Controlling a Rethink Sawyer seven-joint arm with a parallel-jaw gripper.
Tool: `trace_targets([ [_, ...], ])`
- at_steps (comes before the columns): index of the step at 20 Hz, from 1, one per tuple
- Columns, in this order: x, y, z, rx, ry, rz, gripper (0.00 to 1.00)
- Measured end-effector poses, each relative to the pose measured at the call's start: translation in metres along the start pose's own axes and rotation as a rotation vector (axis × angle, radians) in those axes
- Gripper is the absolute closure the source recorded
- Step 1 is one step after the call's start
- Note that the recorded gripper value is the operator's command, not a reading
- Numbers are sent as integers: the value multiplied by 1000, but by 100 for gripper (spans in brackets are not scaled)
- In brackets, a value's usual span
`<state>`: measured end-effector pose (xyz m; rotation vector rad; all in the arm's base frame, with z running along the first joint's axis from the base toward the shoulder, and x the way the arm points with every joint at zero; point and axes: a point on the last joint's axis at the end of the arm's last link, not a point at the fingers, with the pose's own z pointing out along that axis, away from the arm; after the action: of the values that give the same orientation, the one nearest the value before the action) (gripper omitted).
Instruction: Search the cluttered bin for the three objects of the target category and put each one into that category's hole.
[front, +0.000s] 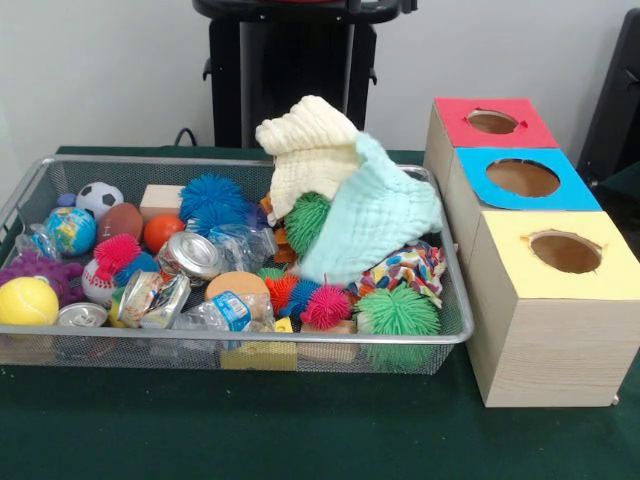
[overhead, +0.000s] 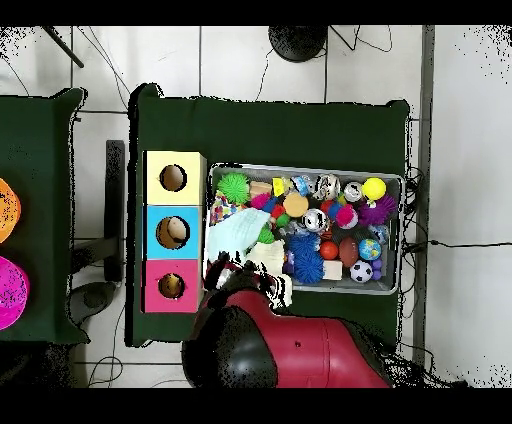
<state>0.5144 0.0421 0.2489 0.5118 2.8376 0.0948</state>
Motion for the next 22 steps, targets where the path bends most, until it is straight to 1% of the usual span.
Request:
trace_targets([
  [2, 1, 3, 1, -2, -9, -22, 0],
  [4, 2, 4, 1, -1, -14, -32, 0],
  [7, 1, 5, -1, 0, -22, -42, 0],
  [9, 0, 6, -4, -1, -29, -40, 0],
  [10, -5, 10, -13, -4, -46, -24, 0],
  [12, -9, 14, -25, -5, -55, -3, 0],
  [15, -11, 21, -42, 0, -56, 10, 0],
  [16, -10, 26, -52, 8, -50, 11, 0],
  [17, -9, 29, -58, 13, -44, 10, 0],
  [18, -7, 33, -69, 23, -29, 12, 0],
  [20, -4, 36, -78, 29, -16, 17, 0],
  [22, 3, 44, -94, 36, 3, 20, 0],
])
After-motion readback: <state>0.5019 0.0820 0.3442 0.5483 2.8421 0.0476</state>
